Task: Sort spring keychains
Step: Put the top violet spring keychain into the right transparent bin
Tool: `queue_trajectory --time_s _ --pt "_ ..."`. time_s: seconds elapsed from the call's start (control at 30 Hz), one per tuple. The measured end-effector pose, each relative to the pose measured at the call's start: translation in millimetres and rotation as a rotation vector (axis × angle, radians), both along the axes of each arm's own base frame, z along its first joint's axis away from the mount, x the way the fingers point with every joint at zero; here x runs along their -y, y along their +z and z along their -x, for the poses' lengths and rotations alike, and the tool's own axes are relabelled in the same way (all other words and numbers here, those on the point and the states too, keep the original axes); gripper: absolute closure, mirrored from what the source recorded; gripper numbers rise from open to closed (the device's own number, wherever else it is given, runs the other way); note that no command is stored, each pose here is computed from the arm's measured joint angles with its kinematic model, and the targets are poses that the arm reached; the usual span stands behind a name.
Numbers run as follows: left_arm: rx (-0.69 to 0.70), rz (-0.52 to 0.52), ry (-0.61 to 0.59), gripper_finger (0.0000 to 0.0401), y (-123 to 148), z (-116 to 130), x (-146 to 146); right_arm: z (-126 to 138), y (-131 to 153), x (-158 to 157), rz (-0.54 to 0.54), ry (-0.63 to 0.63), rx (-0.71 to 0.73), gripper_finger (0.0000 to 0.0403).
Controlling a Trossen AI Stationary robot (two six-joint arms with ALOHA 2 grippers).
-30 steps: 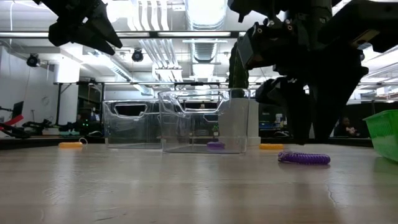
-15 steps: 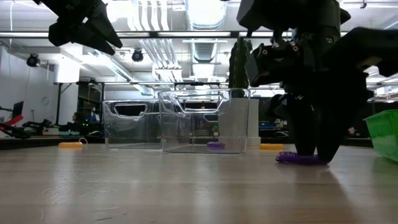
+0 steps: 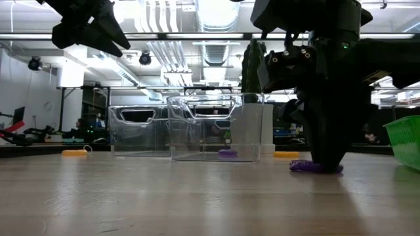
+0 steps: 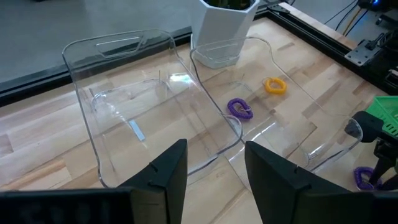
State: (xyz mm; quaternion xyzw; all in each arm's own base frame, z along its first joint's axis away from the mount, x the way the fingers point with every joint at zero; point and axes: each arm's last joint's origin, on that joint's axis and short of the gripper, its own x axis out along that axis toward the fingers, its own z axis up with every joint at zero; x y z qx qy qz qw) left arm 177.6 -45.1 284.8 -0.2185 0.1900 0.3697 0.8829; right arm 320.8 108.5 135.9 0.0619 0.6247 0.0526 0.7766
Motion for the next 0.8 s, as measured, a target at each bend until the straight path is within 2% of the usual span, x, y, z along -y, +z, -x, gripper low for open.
queue_trajectory --time_s 0.17,0.37,0.6,0.8 --pt "0.001 0.0 0.0 0.0248 0 0 0 -3 2 -1 -0.005 -0.033 0.016 0.0385" --pt "0.001 0.0 0.0 0.0248 0 0 0 -8 11 -4 -0.06 -0.039 0.024 0.0387" --pt "0.002 0.001 0.0 0.0248 0 0 0 -25 50 -15 -0.284 0.051 0.09 0.0389" --pt "0.002 0.0 0.0 0.0248 0 0 0 -35 100 -25 -0.491 0.252 0.209 0.0389"
